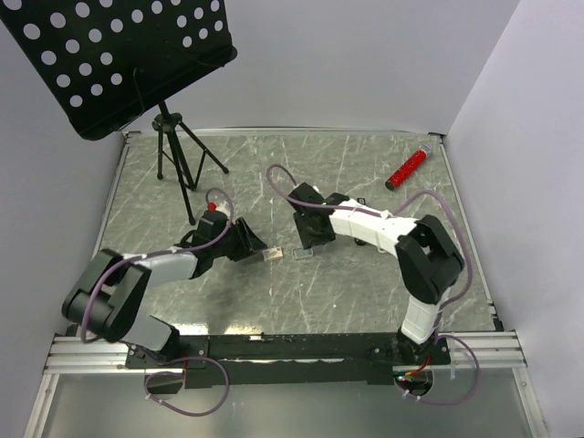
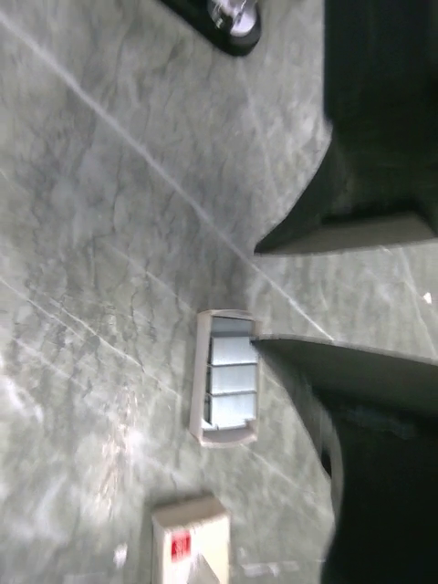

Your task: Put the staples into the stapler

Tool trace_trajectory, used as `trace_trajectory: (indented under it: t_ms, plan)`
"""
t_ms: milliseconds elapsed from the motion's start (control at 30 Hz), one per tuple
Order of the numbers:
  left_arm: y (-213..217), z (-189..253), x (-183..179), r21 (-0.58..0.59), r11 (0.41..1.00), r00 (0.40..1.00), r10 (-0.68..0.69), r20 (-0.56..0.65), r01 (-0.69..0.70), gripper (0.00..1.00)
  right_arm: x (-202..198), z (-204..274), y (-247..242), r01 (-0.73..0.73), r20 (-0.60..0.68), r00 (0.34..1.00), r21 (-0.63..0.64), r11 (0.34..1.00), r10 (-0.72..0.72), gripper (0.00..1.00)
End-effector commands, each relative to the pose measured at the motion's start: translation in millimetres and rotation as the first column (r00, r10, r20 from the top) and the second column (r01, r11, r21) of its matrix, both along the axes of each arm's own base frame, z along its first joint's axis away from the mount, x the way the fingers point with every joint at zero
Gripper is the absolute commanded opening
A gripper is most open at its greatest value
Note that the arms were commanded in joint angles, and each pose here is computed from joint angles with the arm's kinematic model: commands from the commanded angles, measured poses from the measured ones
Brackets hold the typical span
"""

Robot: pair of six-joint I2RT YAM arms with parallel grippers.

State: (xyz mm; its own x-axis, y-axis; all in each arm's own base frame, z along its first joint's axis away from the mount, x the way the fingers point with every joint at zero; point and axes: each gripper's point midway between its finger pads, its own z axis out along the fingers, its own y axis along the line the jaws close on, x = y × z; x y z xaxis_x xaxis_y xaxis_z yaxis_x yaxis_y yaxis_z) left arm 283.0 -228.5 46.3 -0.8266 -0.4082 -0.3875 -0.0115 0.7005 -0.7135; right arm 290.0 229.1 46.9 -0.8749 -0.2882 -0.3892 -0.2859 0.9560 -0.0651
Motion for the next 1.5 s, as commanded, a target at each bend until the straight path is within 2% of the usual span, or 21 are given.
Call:
trace_trajectory:
  t_ms: [0,133,167,200,267,300,333,500,667,767,900,1033,1200,1467]
  plan:
    - [11.3,51.2,22.4,0.033,0.998,0.984,0.044,0.173,-0.050,0.52,18.7,65.4,-10.8,0.036,0.143,0.989,0.067,0.997,-0.045,0.53]
    - [30.3,86.4,27.5,0.099,0.989,0.956,0.076,0.282,-0.108,0.69,27.2,85.7,-41.9,0.106,0.181,0.976,0.102,0.989,-0.123,0.65]
    - [34.7,109.4,29.0,0.104,0.988,0.934,0.073,0.350,-0.117,0.75,25.1,90.1,-49.4,0.118,0.184,0.973,0.120,0.986,-0.139,0.67]
    - [42.2,112.4,26.1,0.137,0.982,0.932,0.077,0.355,-0.133,0.78,26.3,93.0,-55.8,0.130,0.190,0.969,0.132,0.983,-0.154,0.70]
    - [57.8,150.2,28.3,0.148,0.970,0.877,0.104,0.469,-0.195,0.88,28.8,97.8,-79.9,0.186,0.202,0.956,0.148,0.972,-0.213,0.77]
    - [67.3,148.9,22.1,0.187,0.959,0.881,0.104,0.461,-0.211,0.91,29.2,97.8,-88.7,0.204,0.201,0.952,0.150,0.967,-0.232,0.81]
    - [78.4,162.0,23.6,0.213,0.943,0.853,0.116,0.509,-0.256,0.97,27.8,98.2,-97.1,0.219,0.203,0.947,0.153,0.964,-0.247,0.83]
    - [119.2,213.0,0.9,0.228,0.897,0.735,0.142,0.663,-0.379,0.99,29.1,88.8,-146.9,0.343,0.177,0.913,0.160,0.926,-0.368,0.91]
    - [153.0,236.1,-20.3,0.228,0.845,0.625,0.151,0.766,-0.484,0.97,22.9,74.8,-178.3,0.440,0.158,0.872,0.167,0.882,-0.464,0.91]
    - [157.2,231.3,-26.9,0.236,0.841,0.595,0.122,0.794,-0.487,0.97,23.3,67.9,-178.4,0.435,0.148,0.875,0.179,0.883,-0.461,0.88]
    - [152.3,222.1,-26.8,0.221,0.855,0.595,0.120,0.795,-0.468,0.97,20.8,51.8,-190.8,0.492,0.115,0.854,0.136,0.860,-0.507,0.86]
    - [150.9,218.9,-21.3,0.276,0.844,0.619,0.082,0.781,-0.460,0.97,14.5,32.5,-208.8,0.537,0.086,0.831,0.131,0.833,-0.549,0.80]
    - [147.5,214.6,-17.9,0.312,0.841,0.632,0.044,0.774,-0.441,0.97,17.3,18.8,-202.0,0.500,0.053,0.856,0.165,0.850,-0.514,0.72]
    - [145.3,216.3,-18.1,0.314,0.846,0.621,0.026,0.783,-0.431,0.97,23.1,-1.3,-203.2,0.491,0.026,0.866,0.139,0.860,-0.499,0.60]
